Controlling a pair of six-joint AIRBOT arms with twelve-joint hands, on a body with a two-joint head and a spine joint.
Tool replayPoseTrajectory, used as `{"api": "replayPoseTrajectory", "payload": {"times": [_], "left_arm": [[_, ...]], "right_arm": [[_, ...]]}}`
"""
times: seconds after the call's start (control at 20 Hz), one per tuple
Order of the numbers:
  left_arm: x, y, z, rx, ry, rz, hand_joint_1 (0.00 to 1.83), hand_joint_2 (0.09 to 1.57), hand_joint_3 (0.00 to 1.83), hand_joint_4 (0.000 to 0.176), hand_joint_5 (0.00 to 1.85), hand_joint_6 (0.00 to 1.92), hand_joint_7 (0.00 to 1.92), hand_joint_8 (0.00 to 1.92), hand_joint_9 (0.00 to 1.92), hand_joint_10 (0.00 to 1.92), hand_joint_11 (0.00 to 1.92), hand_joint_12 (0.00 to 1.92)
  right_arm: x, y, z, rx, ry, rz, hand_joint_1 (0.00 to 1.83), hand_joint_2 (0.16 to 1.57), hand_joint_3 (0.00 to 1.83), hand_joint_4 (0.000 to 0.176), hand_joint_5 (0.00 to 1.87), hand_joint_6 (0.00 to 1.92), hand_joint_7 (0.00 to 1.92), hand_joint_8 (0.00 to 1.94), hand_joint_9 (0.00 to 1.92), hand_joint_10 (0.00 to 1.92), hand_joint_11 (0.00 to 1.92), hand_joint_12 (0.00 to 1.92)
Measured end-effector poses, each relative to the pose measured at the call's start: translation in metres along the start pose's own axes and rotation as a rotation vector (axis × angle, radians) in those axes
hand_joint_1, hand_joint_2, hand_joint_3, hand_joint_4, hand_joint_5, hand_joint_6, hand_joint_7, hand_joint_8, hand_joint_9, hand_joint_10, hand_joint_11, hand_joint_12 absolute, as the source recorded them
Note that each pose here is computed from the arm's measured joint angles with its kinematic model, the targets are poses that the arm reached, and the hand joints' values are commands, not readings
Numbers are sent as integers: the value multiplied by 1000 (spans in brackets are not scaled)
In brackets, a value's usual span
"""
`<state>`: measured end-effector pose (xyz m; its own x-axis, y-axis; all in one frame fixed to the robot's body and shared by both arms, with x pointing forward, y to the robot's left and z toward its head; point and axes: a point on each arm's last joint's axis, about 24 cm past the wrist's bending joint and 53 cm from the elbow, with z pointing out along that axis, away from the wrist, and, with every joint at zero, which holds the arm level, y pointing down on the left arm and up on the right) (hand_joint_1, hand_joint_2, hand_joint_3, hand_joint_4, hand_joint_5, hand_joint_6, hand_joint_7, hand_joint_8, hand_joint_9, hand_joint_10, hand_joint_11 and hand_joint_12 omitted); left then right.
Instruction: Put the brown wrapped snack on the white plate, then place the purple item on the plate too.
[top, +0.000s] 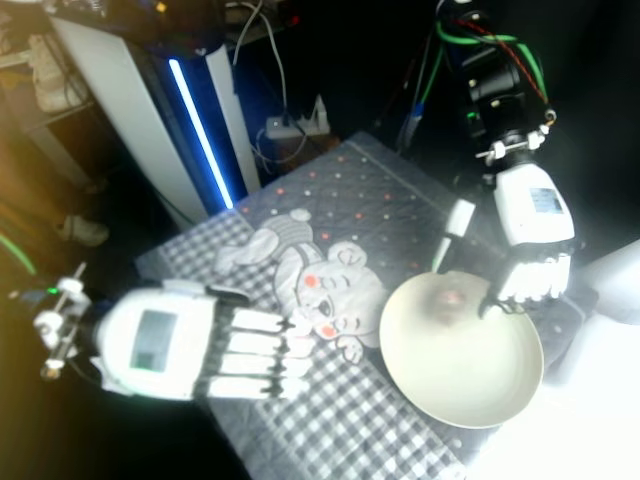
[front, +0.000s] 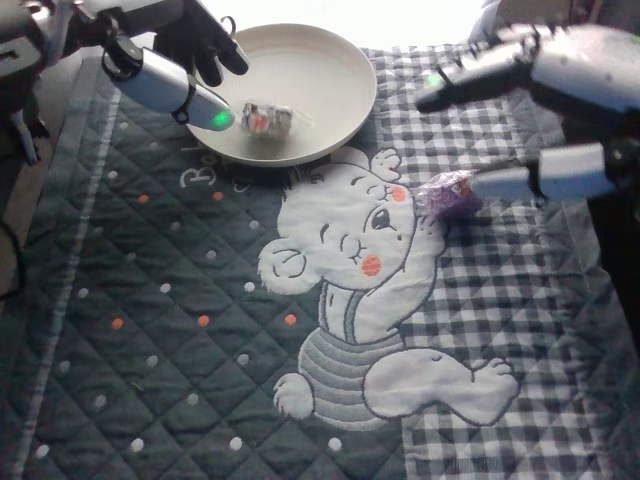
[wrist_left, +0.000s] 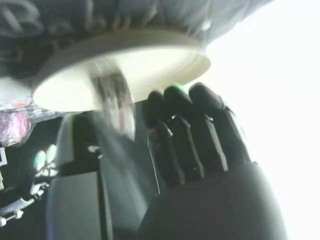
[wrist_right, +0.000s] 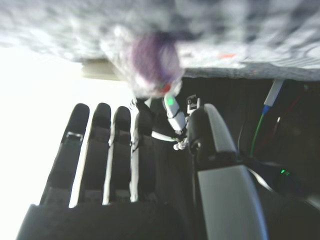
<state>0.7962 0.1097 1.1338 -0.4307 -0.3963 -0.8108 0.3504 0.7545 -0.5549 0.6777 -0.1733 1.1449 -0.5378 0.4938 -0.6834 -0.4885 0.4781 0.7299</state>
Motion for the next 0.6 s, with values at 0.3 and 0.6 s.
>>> {"api": "replayPoseTrajectory", "payload": {"times": [0.3,0.6], "left_arm": [[12,4,-70,105,-5,-127,846,945,0,33,697,0,754,1,640,271,149,1323],[12,2,-153,214,-92,-309,948,916,0,23,669,3,709,6,628,29,15,1324]], "right_arm": [[17,-10,3,34,67,-38,811,1085,2,76,539,0,507,1,490,0,57,1141],[35,-33,4,121,126,-55,712,1111,8,122,477,0,477,0,495,1,145,928]]}}
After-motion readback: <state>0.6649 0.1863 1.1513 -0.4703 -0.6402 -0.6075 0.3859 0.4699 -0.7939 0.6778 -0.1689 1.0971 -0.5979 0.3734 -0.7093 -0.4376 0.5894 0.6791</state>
